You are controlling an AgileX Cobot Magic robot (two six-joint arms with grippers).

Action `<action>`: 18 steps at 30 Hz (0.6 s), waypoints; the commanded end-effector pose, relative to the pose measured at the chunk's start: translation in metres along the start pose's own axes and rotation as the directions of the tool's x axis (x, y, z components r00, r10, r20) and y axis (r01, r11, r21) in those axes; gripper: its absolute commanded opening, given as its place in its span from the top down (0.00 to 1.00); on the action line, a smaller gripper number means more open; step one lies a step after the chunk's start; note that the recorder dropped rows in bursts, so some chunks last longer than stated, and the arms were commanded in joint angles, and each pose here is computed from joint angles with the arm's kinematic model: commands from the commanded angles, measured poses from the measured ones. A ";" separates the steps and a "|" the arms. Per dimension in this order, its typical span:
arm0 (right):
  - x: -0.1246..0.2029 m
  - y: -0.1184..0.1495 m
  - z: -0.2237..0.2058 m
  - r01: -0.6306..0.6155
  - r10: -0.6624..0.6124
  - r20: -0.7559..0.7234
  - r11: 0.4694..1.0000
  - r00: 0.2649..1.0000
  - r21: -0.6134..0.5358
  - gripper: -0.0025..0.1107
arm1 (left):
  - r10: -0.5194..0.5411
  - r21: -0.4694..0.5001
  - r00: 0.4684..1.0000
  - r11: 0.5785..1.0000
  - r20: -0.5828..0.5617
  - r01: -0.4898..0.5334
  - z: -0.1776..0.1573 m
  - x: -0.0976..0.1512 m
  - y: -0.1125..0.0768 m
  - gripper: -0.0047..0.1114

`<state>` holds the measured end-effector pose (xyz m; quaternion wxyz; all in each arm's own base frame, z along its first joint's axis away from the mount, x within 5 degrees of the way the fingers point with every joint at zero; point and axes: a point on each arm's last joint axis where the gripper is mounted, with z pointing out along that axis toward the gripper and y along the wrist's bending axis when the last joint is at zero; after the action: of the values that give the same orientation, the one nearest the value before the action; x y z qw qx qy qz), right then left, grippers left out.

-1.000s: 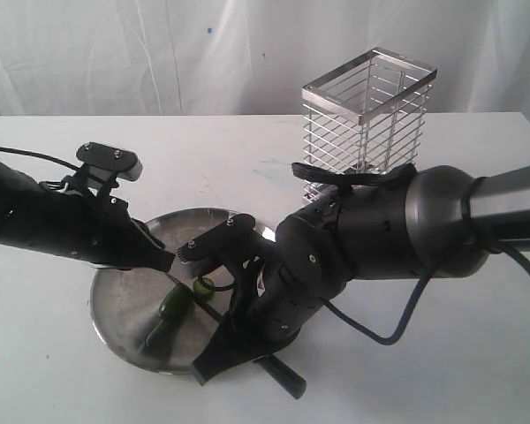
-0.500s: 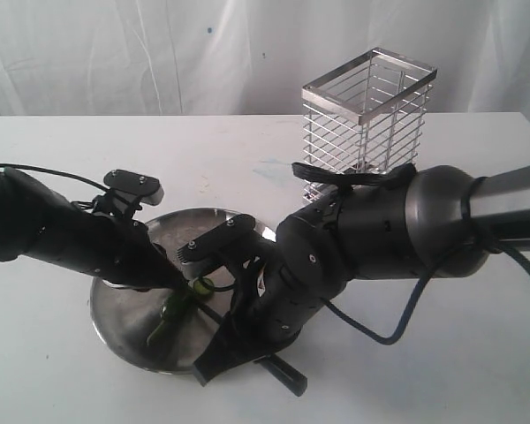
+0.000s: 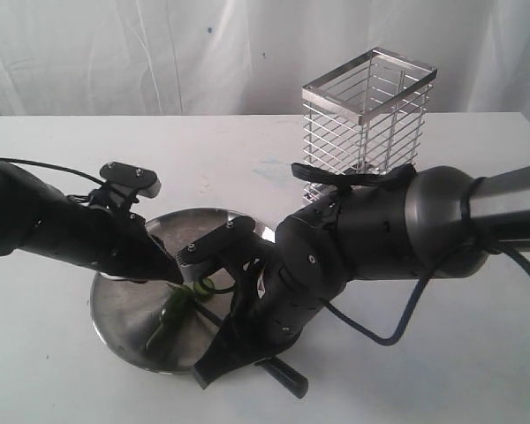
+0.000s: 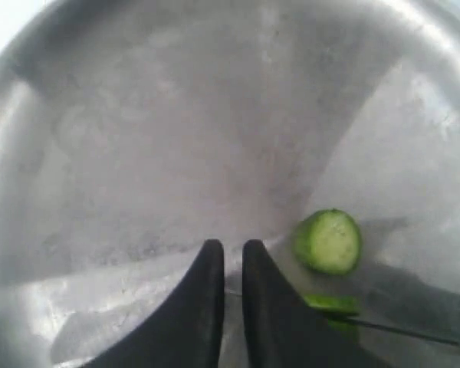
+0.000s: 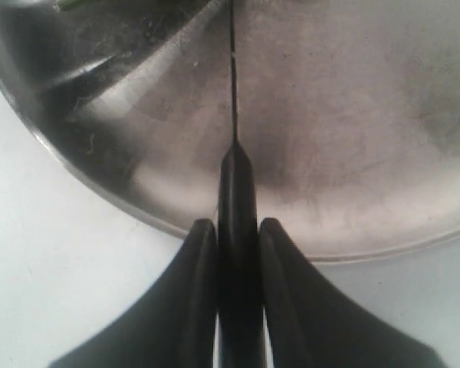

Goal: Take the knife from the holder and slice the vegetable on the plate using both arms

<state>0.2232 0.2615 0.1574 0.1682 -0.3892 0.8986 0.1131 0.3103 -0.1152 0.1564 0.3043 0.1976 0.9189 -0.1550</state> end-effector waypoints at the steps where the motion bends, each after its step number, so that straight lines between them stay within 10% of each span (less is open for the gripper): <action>1: -0.002 -0.002 -0.002 0.011 -0.011 0.008 1.000 1.000 0.003 0.95 | 0.004 0.029 1.000 1.000 0.026 -0.005 -0.011 -0.004 -0.007 0.82; 10: 0.001 -0.002 -0.002 0.011 -0.011 -0.027 1.000 1.000 0.000 0.95 | -0.017 0.088 0.985 0.996 -0.171 0.033 0.033 0.033 -0.002 0.82; 18: 0.002 -0.002 -0.002 0.013 -0.013 -0.045 1.000 0.999 -0.001 0.95 | 0.047 0.080 0.999 0.996 0.011 -0.048 -0.017 -0.003 -0.013 0.82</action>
<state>0.2203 0.2589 0.1558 0.1473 -0.3927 0.9017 0.1053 0.3065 -0.1166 0.1480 0.2805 0.2134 0.9208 -0.1668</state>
